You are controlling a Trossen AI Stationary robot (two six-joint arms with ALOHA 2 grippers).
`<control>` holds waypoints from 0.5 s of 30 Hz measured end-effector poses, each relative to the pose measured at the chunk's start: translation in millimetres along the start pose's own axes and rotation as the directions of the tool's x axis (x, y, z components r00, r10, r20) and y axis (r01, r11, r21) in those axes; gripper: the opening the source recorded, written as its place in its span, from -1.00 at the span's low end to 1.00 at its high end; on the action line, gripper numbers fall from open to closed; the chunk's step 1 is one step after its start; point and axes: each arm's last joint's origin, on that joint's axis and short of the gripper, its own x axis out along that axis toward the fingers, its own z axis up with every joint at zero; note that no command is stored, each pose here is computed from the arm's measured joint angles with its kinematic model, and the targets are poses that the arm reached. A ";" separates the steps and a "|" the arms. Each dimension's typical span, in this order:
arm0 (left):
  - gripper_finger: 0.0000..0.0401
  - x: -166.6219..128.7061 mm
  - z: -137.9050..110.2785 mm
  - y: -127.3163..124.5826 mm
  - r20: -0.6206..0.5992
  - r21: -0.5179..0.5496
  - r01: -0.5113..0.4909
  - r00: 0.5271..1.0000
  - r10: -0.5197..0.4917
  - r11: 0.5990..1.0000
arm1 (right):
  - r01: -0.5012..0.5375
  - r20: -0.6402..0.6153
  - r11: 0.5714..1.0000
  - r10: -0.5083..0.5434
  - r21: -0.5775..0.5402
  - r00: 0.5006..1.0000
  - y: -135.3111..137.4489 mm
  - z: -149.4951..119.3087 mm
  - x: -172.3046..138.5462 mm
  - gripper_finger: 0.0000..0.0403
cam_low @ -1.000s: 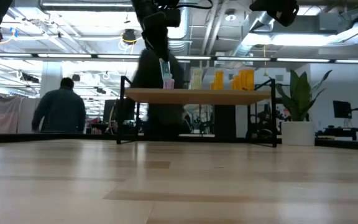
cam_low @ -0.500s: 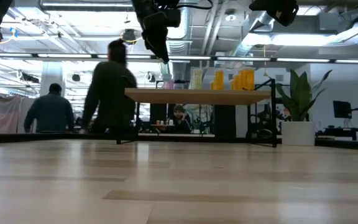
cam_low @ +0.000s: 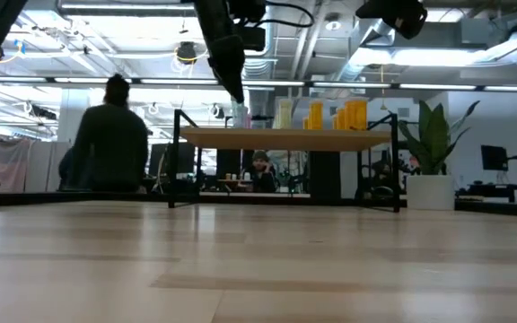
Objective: Pick and place medicine bottles onto shelf by color
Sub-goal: Put the small green pill bottle on the shelf aligned with the other pink pill bottle
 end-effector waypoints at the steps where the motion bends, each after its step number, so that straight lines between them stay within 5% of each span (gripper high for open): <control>1: -0.50 0.8 0.3 0.0 0.000 0.006 0.000 1.000 0.000 1.000 | 0.000 0.000 1.000 0.000 0.000 1.000 0.0 0.0 0.0 0.29; 15: -0.50 0.6 -1.6 -1.6 -0.011 0.026 0.041 0.999 -0.040 0.999 | 0.004 0.002 1.000 -0.004 -0.004 1.000 -1.3 0.7 0.2 0.29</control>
